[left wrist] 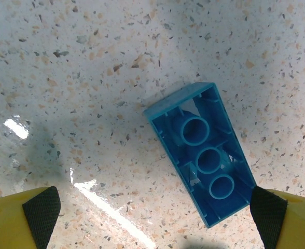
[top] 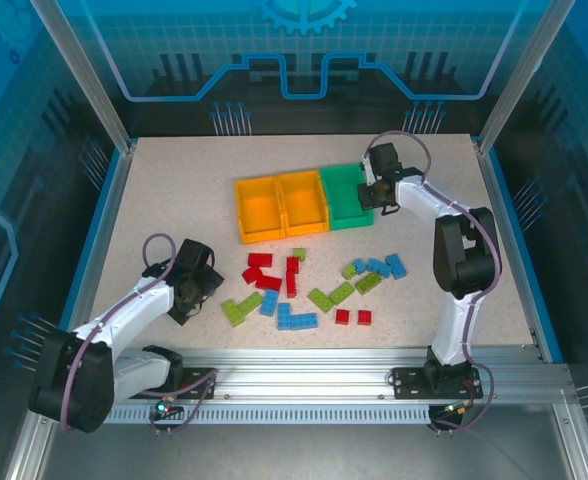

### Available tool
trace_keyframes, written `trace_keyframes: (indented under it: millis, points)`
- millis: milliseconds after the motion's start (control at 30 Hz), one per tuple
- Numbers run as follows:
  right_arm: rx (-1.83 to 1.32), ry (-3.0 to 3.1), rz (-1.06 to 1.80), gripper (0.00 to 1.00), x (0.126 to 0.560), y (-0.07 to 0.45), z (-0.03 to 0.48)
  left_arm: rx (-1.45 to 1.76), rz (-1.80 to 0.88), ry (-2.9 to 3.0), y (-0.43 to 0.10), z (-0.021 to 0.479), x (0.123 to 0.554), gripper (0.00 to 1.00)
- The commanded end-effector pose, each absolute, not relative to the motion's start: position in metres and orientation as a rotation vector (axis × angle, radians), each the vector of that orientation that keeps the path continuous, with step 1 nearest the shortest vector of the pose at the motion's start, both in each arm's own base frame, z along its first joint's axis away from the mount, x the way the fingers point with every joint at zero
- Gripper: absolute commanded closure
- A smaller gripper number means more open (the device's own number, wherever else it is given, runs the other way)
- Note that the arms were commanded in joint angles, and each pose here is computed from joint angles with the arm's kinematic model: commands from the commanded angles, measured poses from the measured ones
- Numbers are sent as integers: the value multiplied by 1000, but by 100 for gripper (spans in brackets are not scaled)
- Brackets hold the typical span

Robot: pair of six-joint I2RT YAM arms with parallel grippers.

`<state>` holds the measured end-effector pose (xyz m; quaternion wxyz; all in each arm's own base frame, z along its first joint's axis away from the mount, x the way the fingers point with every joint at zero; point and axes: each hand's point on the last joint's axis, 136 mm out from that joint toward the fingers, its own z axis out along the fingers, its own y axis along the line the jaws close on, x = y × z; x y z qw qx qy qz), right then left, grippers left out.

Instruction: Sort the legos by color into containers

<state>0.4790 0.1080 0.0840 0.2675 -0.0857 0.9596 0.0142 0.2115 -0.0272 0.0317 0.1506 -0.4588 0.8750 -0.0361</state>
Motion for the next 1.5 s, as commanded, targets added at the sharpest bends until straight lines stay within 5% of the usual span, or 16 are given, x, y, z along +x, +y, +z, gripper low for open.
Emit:
trace_keyframes:
  millis: [0,400,800,1267,1467]
  points:
    - [-228,2618,60,95,463,111,81,-1356,-107,2468,-24,32,213,1]
    - [-188,2605,74,89,447,114,93,-1382,-112,2463,-24,24,233,1]
    - [-76,2550,61,27,420,97,123,-1370,-124,2478,-26,13,246,11]
    - [140,2670,95,23,354,55,89,-1300,-193,2489,-34,11,260,60]
    - [156,2664,120,23,338,49,88,-1243,-251,2473,-39,21,270,63]
